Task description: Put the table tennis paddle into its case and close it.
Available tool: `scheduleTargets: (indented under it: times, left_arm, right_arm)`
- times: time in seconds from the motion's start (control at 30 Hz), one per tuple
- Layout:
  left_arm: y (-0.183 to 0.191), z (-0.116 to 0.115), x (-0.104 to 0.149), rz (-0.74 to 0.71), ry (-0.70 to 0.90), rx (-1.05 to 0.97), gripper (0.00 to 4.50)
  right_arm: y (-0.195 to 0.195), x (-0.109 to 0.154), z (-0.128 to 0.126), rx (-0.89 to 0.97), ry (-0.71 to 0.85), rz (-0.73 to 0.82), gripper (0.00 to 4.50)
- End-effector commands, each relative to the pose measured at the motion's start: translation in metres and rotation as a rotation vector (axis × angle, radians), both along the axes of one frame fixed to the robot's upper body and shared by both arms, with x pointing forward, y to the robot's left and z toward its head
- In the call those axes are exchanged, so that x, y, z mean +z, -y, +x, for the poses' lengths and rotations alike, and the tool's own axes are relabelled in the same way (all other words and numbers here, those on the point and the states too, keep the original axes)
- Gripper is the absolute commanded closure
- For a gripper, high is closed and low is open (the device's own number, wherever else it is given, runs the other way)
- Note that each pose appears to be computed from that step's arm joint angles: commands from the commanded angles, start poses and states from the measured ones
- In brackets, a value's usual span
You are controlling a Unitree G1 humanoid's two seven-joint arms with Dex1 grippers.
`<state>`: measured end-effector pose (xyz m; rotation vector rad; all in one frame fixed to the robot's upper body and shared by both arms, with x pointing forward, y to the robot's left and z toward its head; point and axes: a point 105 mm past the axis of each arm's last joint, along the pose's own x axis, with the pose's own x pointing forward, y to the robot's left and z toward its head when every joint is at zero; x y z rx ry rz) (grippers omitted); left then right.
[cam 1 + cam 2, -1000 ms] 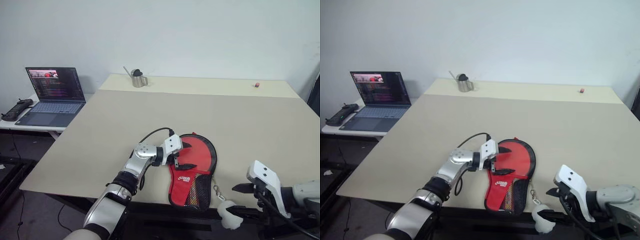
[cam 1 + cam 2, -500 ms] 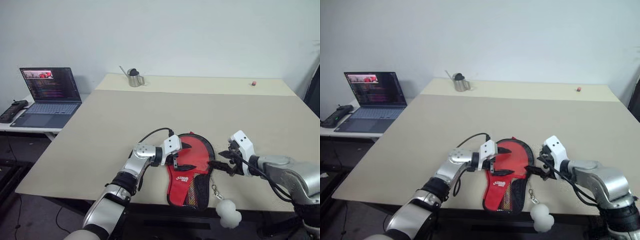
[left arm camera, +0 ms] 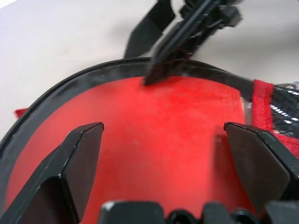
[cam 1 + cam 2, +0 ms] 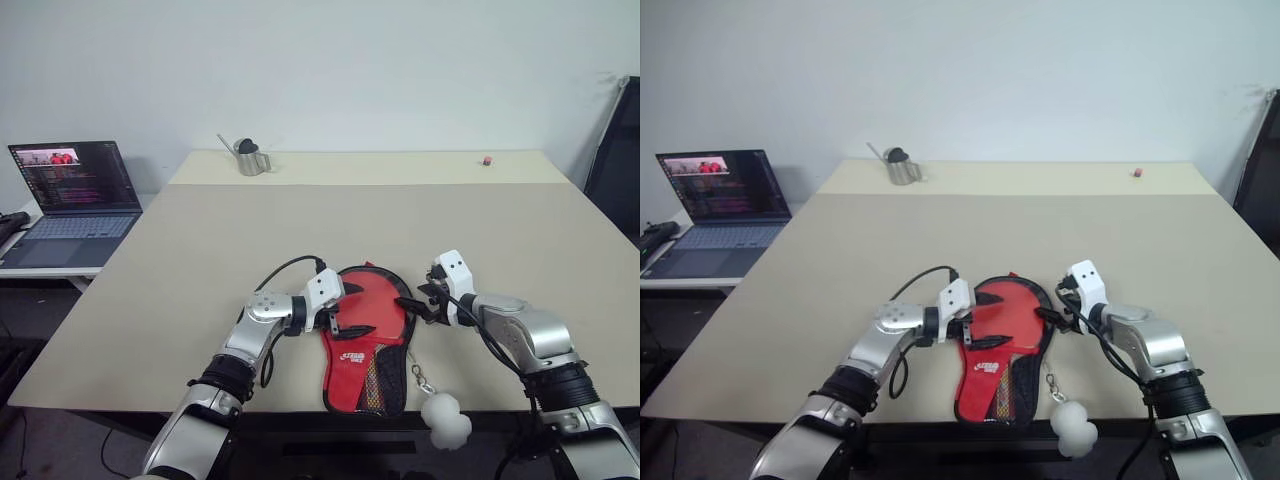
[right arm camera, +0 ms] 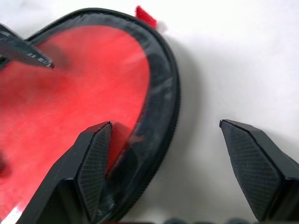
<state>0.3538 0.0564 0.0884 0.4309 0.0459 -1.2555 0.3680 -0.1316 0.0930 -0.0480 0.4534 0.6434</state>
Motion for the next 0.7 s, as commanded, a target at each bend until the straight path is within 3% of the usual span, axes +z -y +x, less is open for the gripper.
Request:
scheduleTargets:
  times: [0.03,0.4,0.7]
  left_arm:
    - [-0.009,0.000,-0.007,0.031,-0.014,0.034,0.00]
    - [-0.005,0.003,0.004,0.013,0.031,0.037,0.00]
    - [-0.001,0.003,0.006,0.011,0.045,0.025,0.00]
  right_arm:
    - [-0.005,0.000,-0.001,-0.004,-0.009,0.030,0.89]
    - [-0.013,0.010,-0.008,0.035,0.010,0.042,4.47]
    - [-0.009,0.025,0.009,0.016,0.066,0.009,4.49]
